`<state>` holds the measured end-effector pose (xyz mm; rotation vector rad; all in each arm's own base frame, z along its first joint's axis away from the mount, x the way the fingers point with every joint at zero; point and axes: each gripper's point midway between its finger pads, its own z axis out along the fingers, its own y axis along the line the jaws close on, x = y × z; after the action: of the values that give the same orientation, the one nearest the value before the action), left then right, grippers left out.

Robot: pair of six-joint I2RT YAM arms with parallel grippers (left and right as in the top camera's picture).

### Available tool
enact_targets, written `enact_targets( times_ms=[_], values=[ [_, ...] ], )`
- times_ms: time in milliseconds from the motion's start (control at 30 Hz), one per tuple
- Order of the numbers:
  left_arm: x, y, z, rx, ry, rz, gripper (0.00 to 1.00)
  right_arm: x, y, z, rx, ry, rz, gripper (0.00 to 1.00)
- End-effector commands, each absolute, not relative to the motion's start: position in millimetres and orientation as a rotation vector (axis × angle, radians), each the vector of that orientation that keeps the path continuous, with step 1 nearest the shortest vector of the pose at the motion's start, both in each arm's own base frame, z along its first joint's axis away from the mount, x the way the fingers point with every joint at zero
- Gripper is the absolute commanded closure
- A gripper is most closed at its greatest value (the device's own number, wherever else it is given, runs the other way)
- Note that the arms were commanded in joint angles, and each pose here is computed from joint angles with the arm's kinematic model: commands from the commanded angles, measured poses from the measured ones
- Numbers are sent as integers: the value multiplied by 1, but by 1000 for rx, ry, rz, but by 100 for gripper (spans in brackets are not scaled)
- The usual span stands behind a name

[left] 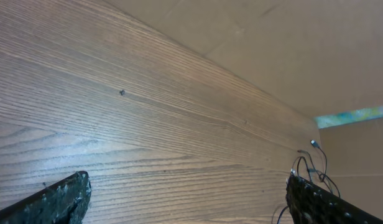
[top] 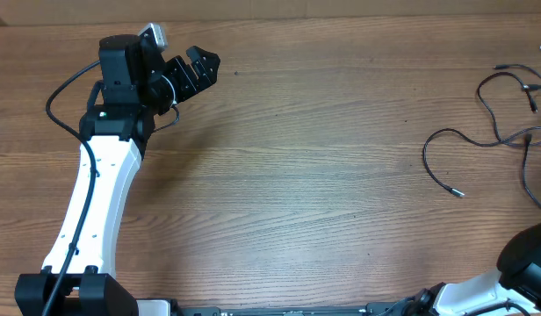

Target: Untangle cables

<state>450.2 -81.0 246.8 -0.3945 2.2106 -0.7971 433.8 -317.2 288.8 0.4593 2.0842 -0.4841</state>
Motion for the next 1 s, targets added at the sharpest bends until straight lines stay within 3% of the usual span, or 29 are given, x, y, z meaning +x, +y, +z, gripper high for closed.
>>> enact_targets(
  times_ms=[0, 300, 600, 967],
  values=[
    [451, -80, 250, -367, 2201, -779, 0, 463, -265, 287, 299, 2092, -256, 0],
    [451, -80, 250, -367, 2201, -779, 0, 503, -107, 276, -65, 2142, 177, 0],
    [451, -80, 250, -367, 2201, -779, 0, 485, 33, 244, -325, 2306, 396, 0],
    [451, -80, 250, -367, 2201, -779, 0, 472, 104, 241, -495, 2306, 473, 0]
  ],
)
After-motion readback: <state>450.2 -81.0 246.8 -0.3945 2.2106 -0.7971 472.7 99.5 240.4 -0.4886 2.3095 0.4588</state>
